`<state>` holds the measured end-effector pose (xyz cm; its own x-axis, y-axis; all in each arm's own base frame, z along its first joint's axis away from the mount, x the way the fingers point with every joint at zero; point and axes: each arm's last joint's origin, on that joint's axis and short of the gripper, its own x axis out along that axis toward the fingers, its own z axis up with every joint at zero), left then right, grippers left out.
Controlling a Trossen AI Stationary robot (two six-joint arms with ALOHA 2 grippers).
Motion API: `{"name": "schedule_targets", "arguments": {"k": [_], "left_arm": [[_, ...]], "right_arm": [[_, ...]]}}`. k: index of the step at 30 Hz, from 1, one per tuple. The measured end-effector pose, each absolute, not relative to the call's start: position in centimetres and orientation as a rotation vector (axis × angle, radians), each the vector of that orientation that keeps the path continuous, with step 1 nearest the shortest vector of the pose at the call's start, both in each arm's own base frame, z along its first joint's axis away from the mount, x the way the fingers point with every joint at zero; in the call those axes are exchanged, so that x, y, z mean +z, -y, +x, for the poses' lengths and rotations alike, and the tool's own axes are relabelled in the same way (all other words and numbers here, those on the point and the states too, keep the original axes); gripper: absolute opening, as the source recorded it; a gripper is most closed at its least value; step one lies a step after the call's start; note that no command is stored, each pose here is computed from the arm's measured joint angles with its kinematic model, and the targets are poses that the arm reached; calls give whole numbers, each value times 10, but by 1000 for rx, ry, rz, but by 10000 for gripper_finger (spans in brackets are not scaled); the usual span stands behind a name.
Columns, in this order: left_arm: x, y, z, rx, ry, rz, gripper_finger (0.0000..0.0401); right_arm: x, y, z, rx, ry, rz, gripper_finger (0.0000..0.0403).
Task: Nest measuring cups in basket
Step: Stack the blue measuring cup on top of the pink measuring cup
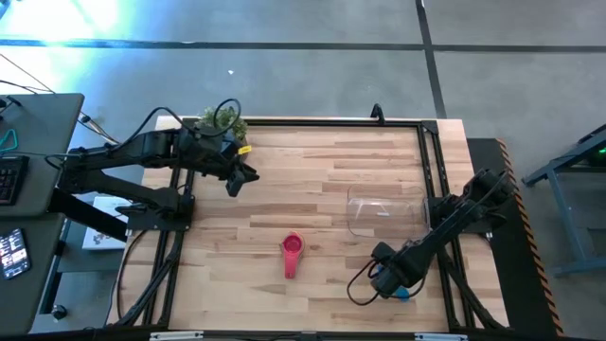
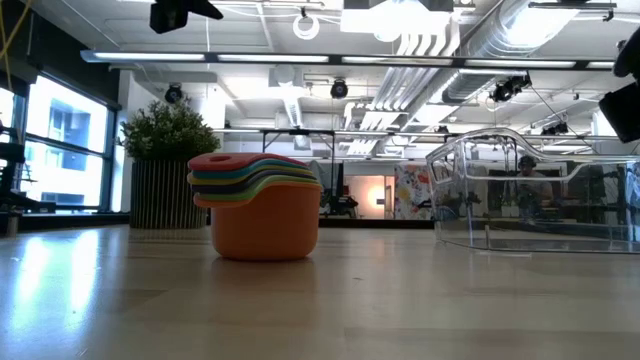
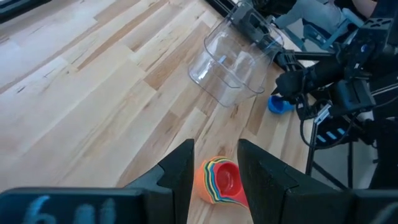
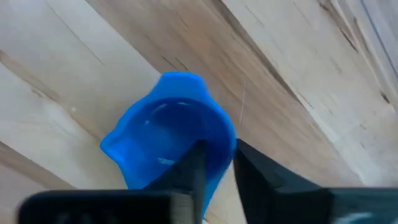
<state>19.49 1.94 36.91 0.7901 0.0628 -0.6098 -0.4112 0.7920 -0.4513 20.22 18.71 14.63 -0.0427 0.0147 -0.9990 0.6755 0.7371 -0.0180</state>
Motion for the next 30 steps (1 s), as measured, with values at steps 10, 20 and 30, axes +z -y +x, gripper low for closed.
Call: {"name": "schedule_targets", "arguments": {"k": [10,20,30], "left_arm": [[369,-19,195,266,-616,-590,113],[369,-19,195,266,-617,-590,113],[369,-19,195,269,-615,-600,113]], "right_arm": [[149,-188,205,-618,-1562,662,12],[168,-201,219,-634,-1489,829,2],[187,-216,242,-654,-1245,1150,1]]}}
